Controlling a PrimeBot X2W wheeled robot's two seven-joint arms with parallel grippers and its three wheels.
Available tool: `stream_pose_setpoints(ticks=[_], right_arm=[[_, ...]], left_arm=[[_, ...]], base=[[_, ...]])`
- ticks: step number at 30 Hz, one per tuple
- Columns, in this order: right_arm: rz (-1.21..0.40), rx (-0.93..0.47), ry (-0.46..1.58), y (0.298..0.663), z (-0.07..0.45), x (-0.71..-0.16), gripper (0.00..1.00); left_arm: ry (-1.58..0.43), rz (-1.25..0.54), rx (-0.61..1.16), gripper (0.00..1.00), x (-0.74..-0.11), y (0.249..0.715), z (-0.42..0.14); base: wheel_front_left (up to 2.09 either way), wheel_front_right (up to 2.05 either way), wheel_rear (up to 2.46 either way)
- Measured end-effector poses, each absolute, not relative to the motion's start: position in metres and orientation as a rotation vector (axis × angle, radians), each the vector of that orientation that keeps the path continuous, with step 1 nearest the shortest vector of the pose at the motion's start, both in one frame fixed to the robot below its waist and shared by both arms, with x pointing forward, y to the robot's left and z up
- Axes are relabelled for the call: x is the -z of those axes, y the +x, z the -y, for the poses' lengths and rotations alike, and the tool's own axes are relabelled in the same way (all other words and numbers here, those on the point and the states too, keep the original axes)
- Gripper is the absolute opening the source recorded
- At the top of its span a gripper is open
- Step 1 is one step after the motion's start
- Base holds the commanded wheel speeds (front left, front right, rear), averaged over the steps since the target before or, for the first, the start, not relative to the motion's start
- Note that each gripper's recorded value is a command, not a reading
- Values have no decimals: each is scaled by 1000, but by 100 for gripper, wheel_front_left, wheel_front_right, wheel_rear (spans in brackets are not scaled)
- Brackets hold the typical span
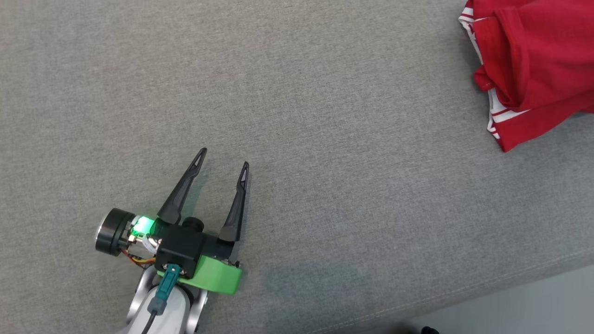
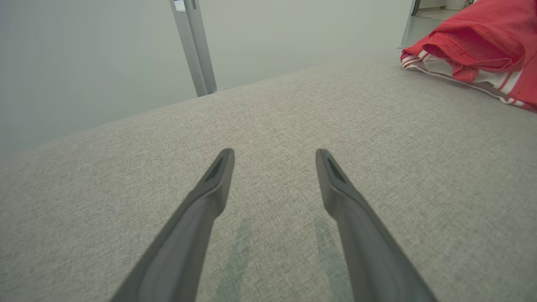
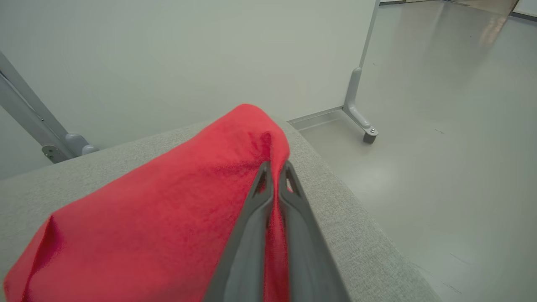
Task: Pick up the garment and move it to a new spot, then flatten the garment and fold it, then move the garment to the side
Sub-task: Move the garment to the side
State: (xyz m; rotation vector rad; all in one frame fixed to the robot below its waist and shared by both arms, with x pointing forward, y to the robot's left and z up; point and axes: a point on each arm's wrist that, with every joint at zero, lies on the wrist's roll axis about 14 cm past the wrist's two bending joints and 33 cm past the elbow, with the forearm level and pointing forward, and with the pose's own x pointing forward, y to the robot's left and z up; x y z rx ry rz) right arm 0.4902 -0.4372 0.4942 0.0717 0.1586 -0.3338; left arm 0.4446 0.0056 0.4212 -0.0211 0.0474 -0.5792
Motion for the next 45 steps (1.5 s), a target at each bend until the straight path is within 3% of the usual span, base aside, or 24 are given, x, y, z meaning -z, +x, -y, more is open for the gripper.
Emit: stream_pose_setpoints(ticks=[3,5,6,8,9,11,12,13,19,25,35,45], right_arm=[[-178,360,84,494,437,-479,0],[-182,377,80,497,439,-474,7],[-174,386,81,499,441,-474,0],[-180,393,64,501,442,-470,1],[-194,398,47,499,444,-465,9],[-211,428,30,495,451,-459,41],[-218,444,21,493,455,-457,90],[-221,458,15,491,459,-456,100],[-171,431,-108,498,456,-477,100],[-102,231,-119,509,369,-473,100],[-33,-56,36,466,222,-469,100],[141,-122,155,415,166,-522,100]], left_arm=[[-15,-50,564,100,-419,447,-11],[-12,-52,549,100,-418,449,-16],[-12,-53,543,100,-418,449,-18],[-10,-52,533,100,-418,450,-21],[-10,-52,525,100,-419,451,-23],[-9,-52,512,100,-419,451,-27],[-9,-53,507,100,-419,451,-28],[-10,-52,501,100,-420,451,-30],[-22,-46,470,100,-429,447,-34],[-69,-46,395,100,-442,438,-46],[-120,-49,195,100,-459,411,-96],[-126,63,83,100,-502,381,-132]], base=[[0,0,0],[0,0,0],[0,0,0],[0,0,0],[0,0,0],[0,0,0],[0,0,0],[0,0,0],[0,0,0],[0,0,0],[0,0,0],[0,0,0]])
